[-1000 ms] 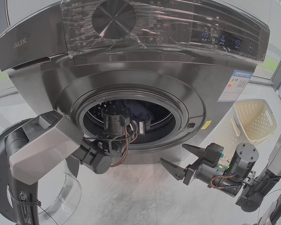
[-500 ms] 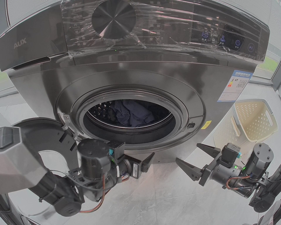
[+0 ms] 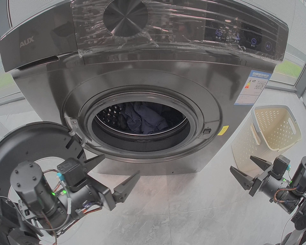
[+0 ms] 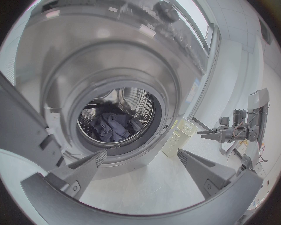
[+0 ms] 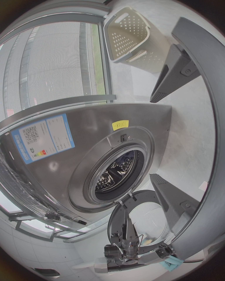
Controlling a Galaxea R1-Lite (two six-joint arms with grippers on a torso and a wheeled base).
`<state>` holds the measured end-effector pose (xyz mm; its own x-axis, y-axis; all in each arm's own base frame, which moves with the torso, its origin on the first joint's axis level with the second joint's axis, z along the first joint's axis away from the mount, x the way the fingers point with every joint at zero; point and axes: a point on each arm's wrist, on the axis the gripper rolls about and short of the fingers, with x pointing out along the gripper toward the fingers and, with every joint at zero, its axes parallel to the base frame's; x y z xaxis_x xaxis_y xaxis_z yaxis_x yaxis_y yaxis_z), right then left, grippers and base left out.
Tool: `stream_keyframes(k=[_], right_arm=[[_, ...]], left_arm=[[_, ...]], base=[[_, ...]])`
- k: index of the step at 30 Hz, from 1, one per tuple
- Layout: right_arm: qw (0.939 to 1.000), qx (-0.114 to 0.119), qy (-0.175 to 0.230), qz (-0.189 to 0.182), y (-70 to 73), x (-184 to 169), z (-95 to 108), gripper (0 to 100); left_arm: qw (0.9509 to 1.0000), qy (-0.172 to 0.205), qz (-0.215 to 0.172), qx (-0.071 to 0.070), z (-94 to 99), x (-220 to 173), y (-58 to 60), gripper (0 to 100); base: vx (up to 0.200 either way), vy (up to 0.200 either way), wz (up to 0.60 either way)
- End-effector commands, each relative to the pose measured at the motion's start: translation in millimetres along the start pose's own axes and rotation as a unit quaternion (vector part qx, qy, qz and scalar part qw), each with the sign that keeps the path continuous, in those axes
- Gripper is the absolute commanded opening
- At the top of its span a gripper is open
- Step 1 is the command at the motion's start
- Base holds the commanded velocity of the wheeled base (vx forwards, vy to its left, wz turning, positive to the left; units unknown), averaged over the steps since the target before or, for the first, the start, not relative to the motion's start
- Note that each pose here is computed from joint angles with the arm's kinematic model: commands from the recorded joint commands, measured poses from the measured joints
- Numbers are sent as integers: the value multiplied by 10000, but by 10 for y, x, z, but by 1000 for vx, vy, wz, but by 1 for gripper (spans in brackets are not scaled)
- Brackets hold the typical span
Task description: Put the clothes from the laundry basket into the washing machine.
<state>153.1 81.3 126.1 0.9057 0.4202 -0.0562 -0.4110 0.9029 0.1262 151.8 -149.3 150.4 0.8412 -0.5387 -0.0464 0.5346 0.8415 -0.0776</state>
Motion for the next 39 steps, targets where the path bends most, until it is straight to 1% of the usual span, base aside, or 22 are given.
stream_keyframes(k=[1, 4, 6, 7, 9, 11, 12, 13, 15, 18, 20, 21, 22, 24, 27, 28, 29, 31, 33, 36, 37, 39], right_arm=[[9990, -5, -209, -392, -111, -270, 108, 100], [9972, 51, -222, -714, -162, -476, 146, 100], [9968, 59, -177, -781, -166, -599, 144, 100], [9966, 82, -151, -808, -163, -693, 136, 100], [9962, 107, -151, -846, -164, -832, 123, 100], [9950, 91, -212, -977, -179, -950, 114, 100], [9950, 91, -212, -977, -179, -950, 114, 100], [9932, 75, -291, -1128, -192, -1074, 96, 100], [9923, 71, -292, -1205, -191, -1191, 52, 100], [9918, 66, -281, -1244, -180, -1353, -31, 100], [9918, 66, -281, -1244, -180, -1353, -31, 100], [9910, 60, -332, -1292, -170, -1498, -116, 100], [9910, 60, -332, -1292, -170, -1498, -116, 100], [9888, 57, -508, -1399, -160, -1608, -172, 100], [9863, 51, -646, -1519, -151, -1683, -218, 100], [9863, 51, -646, -1519, -151, -1683, -218, 100], [9842, 49, -698, -1627, -143, -1745, -279, 100], [9827, 52, -694, -1719, -138, -1788, -329, 100], [9815, 55, -679, -1789, -133, -1814, -363, 100], [9770, 57, -585, -2052, -125, -1857, -474, 100], [9766, 84, -494, -2093, -128, -1860, -500, 100], [9765, 112, -454, -2105, -129, -1859, -509, 100]], left_arm=[[9993, -357, 67, -9, 63, -513, 141, 100], [9979, -583, 265, -32, 84, -715, 247, 100], [9973, -661, 305, -39, 81, -828, 279, 100], [9972, -669, 323, -2, 63, -918, 299, 100], [9969, -660, 416, 11, 48, -1024, 338, 100], [9957, -663, 645, 2, 44, -1099, 395, 100], [9957, -663, 645, 2, 44, -1099, 395, 100], [9942, -677, 836, 14, 37, -1184, 442, 100], [9935, -637, 940, 37, 16, -1268, 464, 100], [9922, -551, 1114, 41, -19, -1358, 493, 100], [9922, -551, 1114, 41, -19, -1358, 493, 100], [9899, -601, 1286, 39, -58, -1481, 520, 100], [9899, -601, 1286, 39, -58, -1481, 520, 100], [9878, -664, 1407, -22, -107, -1608, 533, 100], [9878, -619, 1421, -114, -191, -1734, 531, 100], [9878, -619, 1421, -114, -191, -1734, 531, 100], [9880, -592, 1412, -192, -270, -1848, 527, 100], [9859, -563, 1559, -210, -325, -1909, 530, 100], [9843, -527, 1669, -209, -363, -1944, 530, 100], [9801, -639, 1871, -178, -422, -2033, 520, 100], [9777, -681, 1982, -146, -443, -2059, 516, 100], [9759, -666, 2074, -143, -487, -2092, 507, 100]], base=[[-200, 0, 0], [0, 0, 0], [-200, 0, 0], [-200, 0, 0], [-200, 0, 0], [-100, 0, 0], [0, 0, 0], [0, 0, 0], [-200, 0, 0], [-67, 0, 0], [-100, 0, 0], [-200, 0, 0], [-200, 0, 0], [0, 0, 0], [-133, 0, 0], [-200, 0, 0], [-200, 0, 0], [-200, 0, 0], [0, 0, 0], [0, 0, 0], [0, 0, 0], [-200, 0, 0]])
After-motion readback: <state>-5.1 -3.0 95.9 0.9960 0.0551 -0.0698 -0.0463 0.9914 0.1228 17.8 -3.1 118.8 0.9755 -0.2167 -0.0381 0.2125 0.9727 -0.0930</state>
